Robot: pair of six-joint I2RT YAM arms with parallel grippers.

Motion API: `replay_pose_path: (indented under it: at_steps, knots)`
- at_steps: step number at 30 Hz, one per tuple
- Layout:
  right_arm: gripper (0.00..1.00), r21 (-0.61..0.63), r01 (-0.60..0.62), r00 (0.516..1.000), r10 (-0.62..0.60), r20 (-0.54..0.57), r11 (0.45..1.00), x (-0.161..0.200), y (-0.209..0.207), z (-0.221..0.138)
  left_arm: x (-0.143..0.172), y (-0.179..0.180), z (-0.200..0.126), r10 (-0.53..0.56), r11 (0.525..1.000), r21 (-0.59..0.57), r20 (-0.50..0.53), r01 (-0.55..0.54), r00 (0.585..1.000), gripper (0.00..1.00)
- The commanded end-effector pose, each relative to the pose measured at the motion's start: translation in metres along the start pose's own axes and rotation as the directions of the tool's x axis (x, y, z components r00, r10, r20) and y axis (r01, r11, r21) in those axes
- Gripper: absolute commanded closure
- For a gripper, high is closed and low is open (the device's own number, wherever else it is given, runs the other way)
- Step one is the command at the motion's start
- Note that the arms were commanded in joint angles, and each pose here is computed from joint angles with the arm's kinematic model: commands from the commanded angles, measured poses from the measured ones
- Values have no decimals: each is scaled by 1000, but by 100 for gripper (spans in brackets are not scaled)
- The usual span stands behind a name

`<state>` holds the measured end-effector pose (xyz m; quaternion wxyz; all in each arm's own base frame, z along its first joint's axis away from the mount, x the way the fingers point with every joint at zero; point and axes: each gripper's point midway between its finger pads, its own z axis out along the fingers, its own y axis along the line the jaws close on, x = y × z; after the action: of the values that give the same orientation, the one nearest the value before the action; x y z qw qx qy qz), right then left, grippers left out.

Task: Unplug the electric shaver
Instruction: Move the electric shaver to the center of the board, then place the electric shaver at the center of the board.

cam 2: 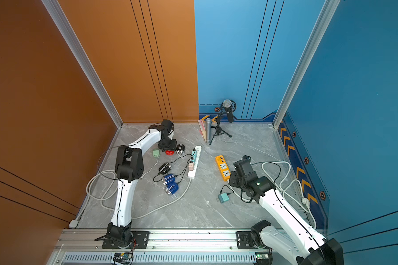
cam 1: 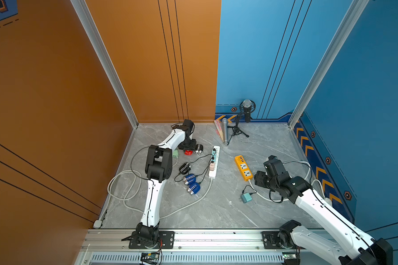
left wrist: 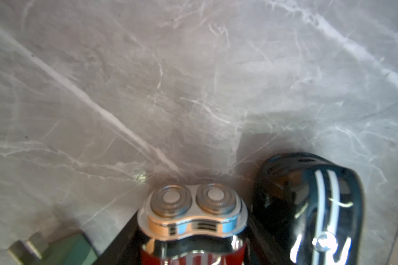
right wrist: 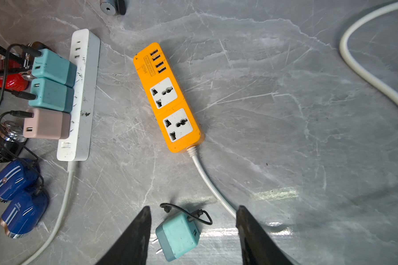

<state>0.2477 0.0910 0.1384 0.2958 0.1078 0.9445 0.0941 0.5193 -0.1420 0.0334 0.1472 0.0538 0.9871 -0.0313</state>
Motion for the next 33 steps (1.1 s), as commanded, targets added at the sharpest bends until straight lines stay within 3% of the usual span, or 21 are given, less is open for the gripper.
replay_pose_path:
  at_steps: [1,14,18,27,33]
  knots:
    - [39,34,-12,999,13,-33,999,12,-11,2,-2,-8,7,-38,999,-5,-5,38,999,51]
    - [39,45,-27,998,29,-52,999,17,-15,1,-10,-35,16,-55,998,12,11,54,998,45]
    - [39,51,-30,998,33,-50,998,17,-16,-1,-11,-34,13,-60,998,7,17,60,998,37]
    - [38,94,-18,998,23,-57,995,20,-21,-10,-18,-29,-5,-39,999,-14,53,40,998,6]
    - [37,157,-3,998,12,-54,988,25,-22,-24,-38,-25,-47,-33,999,-18,143,36,989,2]
